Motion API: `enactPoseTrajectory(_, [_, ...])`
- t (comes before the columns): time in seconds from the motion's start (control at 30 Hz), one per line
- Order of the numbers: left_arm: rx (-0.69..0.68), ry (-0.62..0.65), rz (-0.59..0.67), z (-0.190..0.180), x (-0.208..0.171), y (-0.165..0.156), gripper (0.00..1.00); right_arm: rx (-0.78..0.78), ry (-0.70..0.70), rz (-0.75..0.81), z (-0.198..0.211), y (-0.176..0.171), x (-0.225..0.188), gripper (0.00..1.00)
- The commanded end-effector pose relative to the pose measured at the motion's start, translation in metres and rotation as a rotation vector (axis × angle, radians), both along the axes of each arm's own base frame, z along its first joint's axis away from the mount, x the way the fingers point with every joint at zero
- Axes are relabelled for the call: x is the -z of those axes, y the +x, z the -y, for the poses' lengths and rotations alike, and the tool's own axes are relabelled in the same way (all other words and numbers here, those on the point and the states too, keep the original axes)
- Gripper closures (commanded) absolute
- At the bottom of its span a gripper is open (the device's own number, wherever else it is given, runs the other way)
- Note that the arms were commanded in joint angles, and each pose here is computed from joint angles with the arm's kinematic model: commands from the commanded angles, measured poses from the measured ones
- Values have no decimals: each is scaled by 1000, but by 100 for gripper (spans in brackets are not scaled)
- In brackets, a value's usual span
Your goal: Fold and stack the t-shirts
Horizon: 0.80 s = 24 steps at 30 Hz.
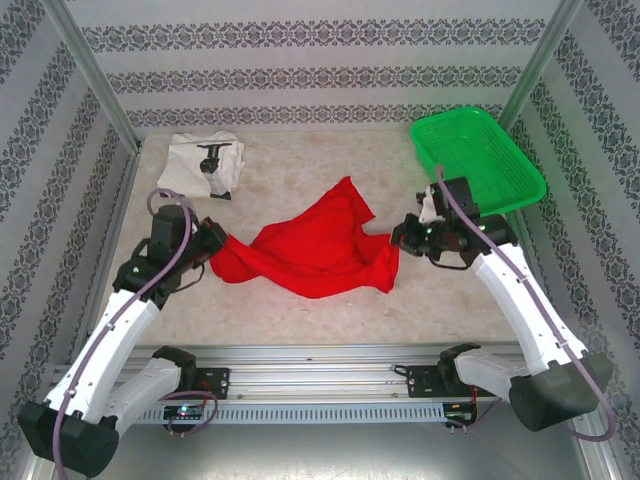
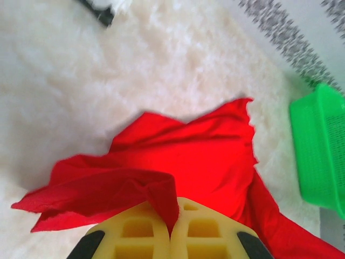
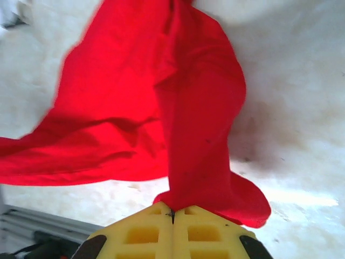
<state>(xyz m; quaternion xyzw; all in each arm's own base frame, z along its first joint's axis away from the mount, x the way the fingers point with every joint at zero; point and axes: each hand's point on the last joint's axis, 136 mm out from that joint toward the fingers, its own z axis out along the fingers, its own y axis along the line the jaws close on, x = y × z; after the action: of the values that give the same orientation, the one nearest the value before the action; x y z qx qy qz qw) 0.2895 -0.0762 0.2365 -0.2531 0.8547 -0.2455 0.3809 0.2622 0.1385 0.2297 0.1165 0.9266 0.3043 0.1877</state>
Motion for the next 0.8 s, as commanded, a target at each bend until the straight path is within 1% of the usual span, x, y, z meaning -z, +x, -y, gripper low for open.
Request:
enactPoseTrajectory(0.0, [40, 57, 126, -6, -58, 21, 100, -77, 168, 158, -17, 22, -69, 100])
enactPoseTrajectory(0.03, [42, 65, 152, -9, -74, 28, 100, -81, 198, 197, -18, 29, -87, 100])
enactPoseTrajectory(0.2, [20, 126, 343, -32, -186, 65, 100, -50, 391, 433, 0, 60, -204, 100])
enactPoseTrajectory(0.3, [-31, 132, 467, -53, -251, 76, 100, -7, 472, 562, 22, 68, -265, 100])
enactPoseTrajectory(0.4, [-74, 139, 579, -70, -306, 80, 100, 33, 529, 674, 44, 69, -313, 100])
enactPoseTrajectory(0.6, [-83, 134, 742, -81, -377, 84, 100, 69, 581, 809, 73, 64, -374, 100])
enactPoseTrajectory(0.7, [-88, 136, 812, -85, -403, 80, 100, 80, 602, 860, 83, 59, -400, 100])
enactPoseTrajectory(0.77, [-97, 129, 838, -89, -412, 79, 100, 84, 610, 876, 87, 58, -412, 100])
